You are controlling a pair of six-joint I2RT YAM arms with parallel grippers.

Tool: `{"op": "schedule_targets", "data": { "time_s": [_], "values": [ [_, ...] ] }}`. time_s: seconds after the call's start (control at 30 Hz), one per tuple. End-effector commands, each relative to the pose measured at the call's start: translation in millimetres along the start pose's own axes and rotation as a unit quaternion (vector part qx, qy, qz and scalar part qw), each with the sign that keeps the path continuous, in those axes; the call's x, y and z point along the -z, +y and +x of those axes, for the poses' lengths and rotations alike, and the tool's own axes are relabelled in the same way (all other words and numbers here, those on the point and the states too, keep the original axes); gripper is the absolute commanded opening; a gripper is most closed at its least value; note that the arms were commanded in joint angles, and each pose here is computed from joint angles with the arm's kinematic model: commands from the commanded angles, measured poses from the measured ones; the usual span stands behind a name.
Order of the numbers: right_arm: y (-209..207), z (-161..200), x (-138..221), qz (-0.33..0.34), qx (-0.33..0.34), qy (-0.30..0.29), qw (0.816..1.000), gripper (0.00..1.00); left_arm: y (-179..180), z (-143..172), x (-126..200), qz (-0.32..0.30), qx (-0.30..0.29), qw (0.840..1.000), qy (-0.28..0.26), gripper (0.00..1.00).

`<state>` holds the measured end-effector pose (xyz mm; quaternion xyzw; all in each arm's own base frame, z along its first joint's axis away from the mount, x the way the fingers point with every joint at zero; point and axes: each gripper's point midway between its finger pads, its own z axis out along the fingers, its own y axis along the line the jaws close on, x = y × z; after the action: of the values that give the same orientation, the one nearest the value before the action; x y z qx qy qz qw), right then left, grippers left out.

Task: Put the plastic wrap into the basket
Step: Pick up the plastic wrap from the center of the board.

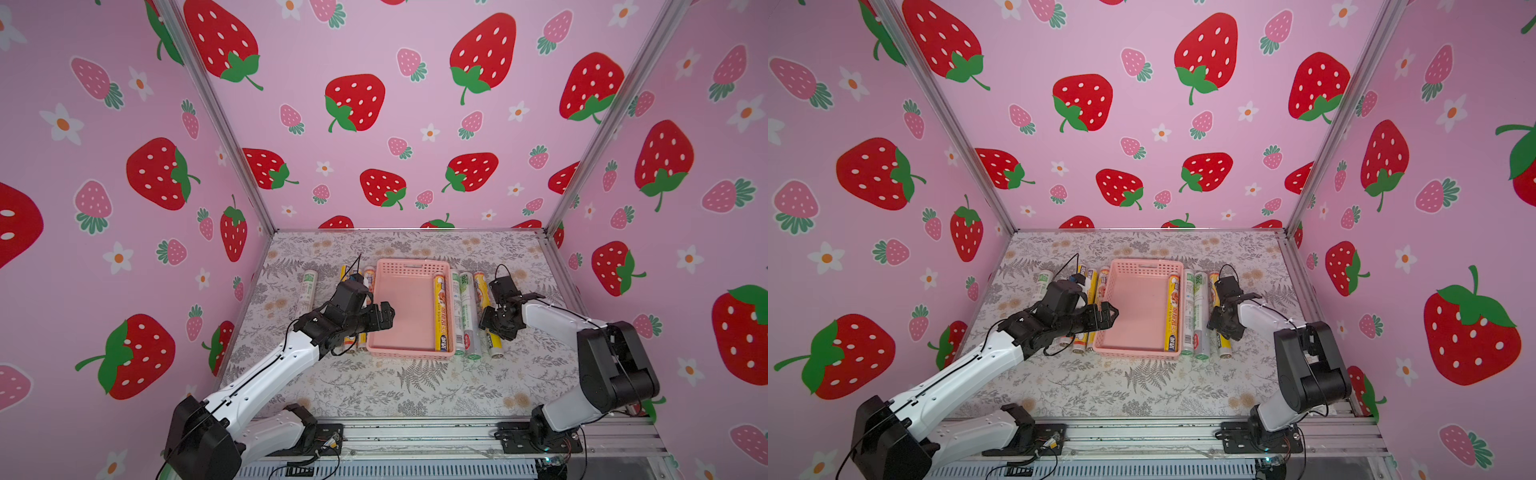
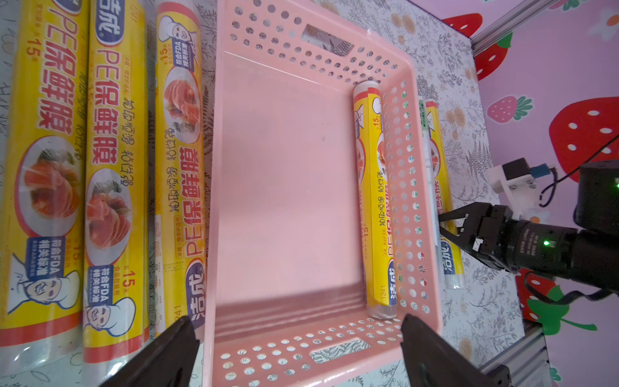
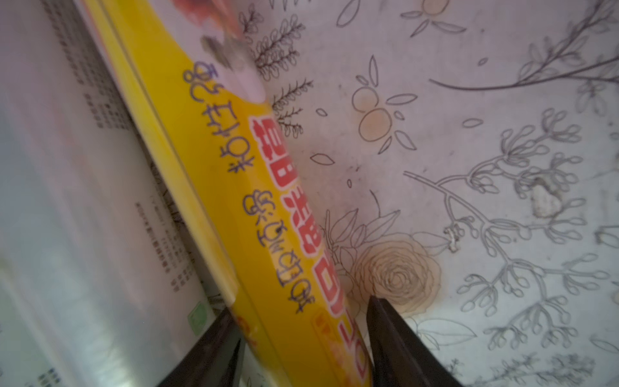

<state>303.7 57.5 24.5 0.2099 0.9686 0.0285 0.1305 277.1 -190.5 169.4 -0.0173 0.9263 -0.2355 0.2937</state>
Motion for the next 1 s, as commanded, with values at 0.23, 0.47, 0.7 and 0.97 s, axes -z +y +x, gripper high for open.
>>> {"op": "schedule_targets", "data": {
  "time_s": [0.23, 0.47, 0.7, 0.97],
  "values": [
    [-10, 2, -8, 0.011, 0.000, 0.001, 1.000, 0.53, -6, -6, -1, -0.004, -0.003, 1.000, -0.008, 1.00],
    [-11, -7, 16, 0.005, 0.005, -0.031, 0.999, 0.34, -17, -21, 16, 0.010, -0.018, 0.999, -0.043, 1.00],
    [-5, -25, 82, -0.018, 0.012, -0.080, 0.997, 0.29, -32, -49, 44, 0.007, -0.052, 0.996, -0.069, 1.00],
    [64, -19, 176, -0.101, 0.067, -0.116, 0.986, 0.28, -43, -38, 51, 0.040, -0.043, 0.998, -0.038, 1.00]
  ]
}}
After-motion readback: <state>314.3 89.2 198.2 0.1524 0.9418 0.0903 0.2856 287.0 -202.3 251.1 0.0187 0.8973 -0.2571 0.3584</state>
